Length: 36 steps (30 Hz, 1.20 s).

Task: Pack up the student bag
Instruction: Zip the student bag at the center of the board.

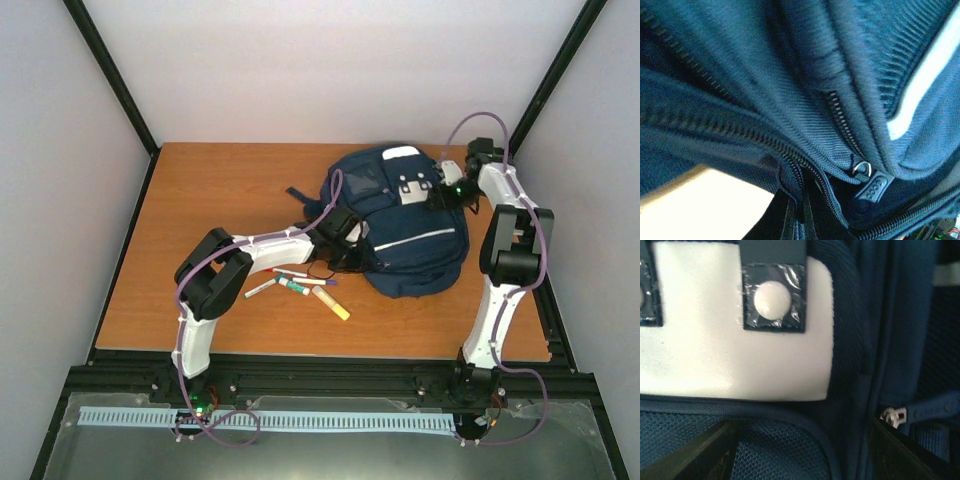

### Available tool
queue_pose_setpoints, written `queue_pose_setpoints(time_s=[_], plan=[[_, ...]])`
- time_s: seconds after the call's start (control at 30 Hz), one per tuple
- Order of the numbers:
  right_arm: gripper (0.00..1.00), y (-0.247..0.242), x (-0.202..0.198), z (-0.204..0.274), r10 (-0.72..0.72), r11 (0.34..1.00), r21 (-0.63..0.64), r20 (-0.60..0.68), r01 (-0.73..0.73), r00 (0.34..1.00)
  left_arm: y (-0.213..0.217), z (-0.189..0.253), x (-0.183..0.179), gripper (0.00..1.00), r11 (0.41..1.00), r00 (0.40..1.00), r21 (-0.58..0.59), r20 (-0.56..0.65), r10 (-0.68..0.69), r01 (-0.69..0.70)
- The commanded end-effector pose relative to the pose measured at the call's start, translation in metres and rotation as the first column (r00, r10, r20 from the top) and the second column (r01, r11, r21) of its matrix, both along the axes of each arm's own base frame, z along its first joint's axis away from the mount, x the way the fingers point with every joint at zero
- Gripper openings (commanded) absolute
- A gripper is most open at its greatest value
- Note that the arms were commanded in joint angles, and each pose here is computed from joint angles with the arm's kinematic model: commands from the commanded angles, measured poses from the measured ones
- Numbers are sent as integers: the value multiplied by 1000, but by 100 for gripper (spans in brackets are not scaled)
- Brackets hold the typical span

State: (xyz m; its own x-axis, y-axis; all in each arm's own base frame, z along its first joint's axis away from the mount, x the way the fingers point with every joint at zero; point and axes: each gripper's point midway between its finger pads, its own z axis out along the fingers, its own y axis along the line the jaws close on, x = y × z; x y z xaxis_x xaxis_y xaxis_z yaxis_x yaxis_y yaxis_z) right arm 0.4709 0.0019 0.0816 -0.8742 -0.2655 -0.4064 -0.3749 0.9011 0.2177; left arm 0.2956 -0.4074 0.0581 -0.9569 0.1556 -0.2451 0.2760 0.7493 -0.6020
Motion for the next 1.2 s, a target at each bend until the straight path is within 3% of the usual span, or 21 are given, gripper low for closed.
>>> queue_pose_setpoints(time_s=[0.0, 0.07, 0.17, 0.27, 0.43, 0.57, 0.63, 0.93, 1.17], plan=[[72, 36, 36, -2, 14, 999, 31, 17, -15, 1000, -34, 17, -16, 1, 995, 996, -52, -6, -84, 83], [72, 38, 49, 5, 2, 999, 49, 26, -3, 1000, -41, 17, -13, 5, 994, 995, -53, -9, -96, 96], [72, 37, 55, 28, -6, 999, 53, 64, 3, 998, -44, 24, -14, 28, 990, 991, -49, -4, -136, 135], [75, 33, 45, 60, -18, 998, 62, 122, 10, 992, -34, 42, -24, 43, 984, 985, -40, 14, -172, 172], [75, 34, 5, 101, -8, 997, 71, 205, -6, 979, 7, 82, -42, 52, 984, 983, -15, 53, -178, 179], [75, 53, -34, 114, 41, 996, 70, 237, -59, 971, 49, 100, -17, 56, 998, 997, -40, 63, -51, 54], [74, 70, -55, 117, 90, 991, 78, 251, -112, 964, 71, 98, 0, 65, 999, 997, -30, 70, 34, -32], [70, 179, -124, 112, 430, 893, 8, 279, -450, 858, 113, 74, 71, 66, 939, 946, -122, -7, 323, -322], [69, 230, -123, 80, 544, 832, -15, 218, -555, 810, 111, 48, 114, 61, 907, 917, -138, -77, 391, -399]])
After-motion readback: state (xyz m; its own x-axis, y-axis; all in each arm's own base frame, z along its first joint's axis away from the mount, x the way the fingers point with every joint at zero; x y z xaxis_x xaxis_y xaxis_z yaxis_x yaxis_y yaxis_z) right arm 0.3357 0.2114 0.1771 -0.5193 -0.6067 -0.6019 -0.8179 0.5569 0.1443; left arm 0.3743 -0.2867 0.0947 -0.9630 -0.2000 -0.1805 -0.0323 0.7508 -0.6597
